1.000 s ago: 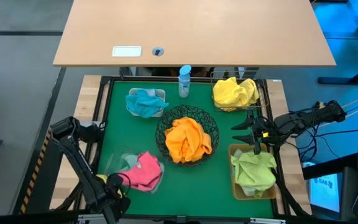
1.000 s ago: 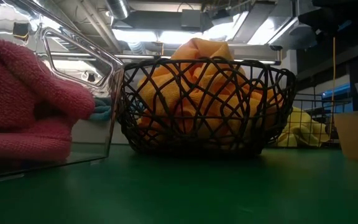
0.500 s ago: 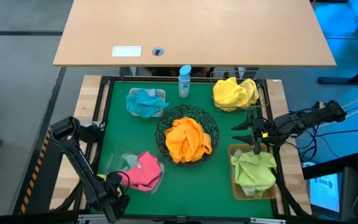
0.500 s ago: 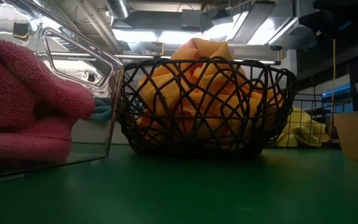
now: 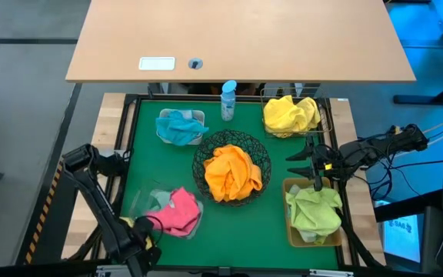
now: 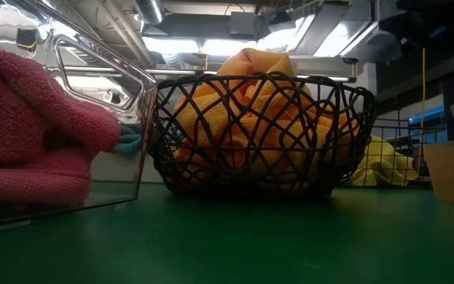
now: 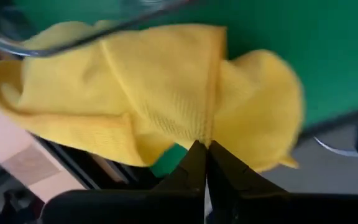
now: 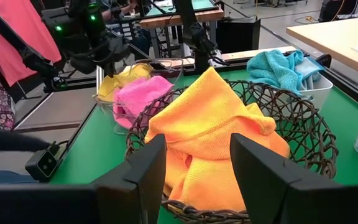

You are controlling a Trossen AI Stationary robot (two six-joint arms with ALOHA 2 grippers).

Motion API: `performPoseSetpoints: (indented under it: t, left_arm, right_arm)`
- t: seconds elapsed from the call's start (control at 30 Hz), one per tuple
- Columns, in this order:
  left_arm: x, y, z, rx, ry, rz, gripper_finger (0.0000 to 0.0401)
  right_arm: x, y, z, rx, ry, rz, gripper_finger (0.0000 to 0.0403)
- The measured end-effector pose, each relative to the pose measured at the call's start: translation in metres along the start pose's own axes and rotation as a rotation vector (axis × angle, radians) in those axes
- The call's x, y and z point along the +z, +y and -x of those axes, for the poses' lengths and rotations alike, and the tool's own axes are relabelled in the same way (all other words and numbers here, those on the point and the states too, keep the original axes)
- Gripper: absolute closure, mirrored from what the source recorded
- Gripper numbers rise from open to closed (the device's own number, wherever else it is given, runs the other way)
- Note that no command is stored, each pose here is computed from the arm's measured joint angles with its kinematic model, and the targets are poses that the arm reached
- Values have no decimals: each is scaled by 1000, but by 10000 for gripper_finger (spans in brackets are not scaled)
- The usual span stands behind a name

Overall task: Sort microfiber towel by color & place in baskets
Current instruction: Put the yellow microfiber towel into the square wire basket

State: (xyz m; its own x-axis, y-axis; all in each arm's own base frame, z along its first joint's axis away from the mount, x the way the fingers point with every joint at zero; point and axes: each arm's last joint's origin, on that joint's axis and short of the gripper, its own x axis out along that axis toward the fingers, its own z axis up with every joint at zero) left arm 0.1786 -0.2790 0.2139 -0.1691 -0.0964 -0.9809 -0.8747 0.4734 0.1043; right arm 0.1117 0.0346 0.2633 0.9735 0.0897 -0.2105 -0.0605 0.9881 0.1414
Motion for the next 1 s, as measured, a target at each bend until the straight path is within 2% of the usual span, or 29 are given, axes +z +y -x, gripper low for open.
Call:
performPoseSetpoints:
  t: [0.2, 0.3, 0.5, 0.6, 0.7, 0.87, 1.0]
  left_arm:
    - [-14, -12, 44, -157, -19, -121, 400]
    - [-19, -16, 74, -265, -77, -161, 400]
    - [-11, -18, 132, -512, -449, -198, 401]
    - [-1, -21, 159, -613, -649, -224, 401]
    - [15, -25, 184, -661, -819, -239, 401]
    - [51, -34, 219, -654, -1034, -260, 401]
    - [87, -43, 242, -626, -1133, -278, 401]
  right_arm:
    - [3, 1, 0, 6, -27, -8, 226]
    - [3, 1, 0, 6, -27, -8, 226]
    - [3, 1, 0, 5, -27, -8, 226]
    - [3, 1, -1, 5, -24, -7, 226]
    - [2, 1, -3, 3, -15, -4, 226]
    - [3, 4, -11, 4, -22, -2, 226]
    - [11, 7, -18, 16, -91, 32, 226]
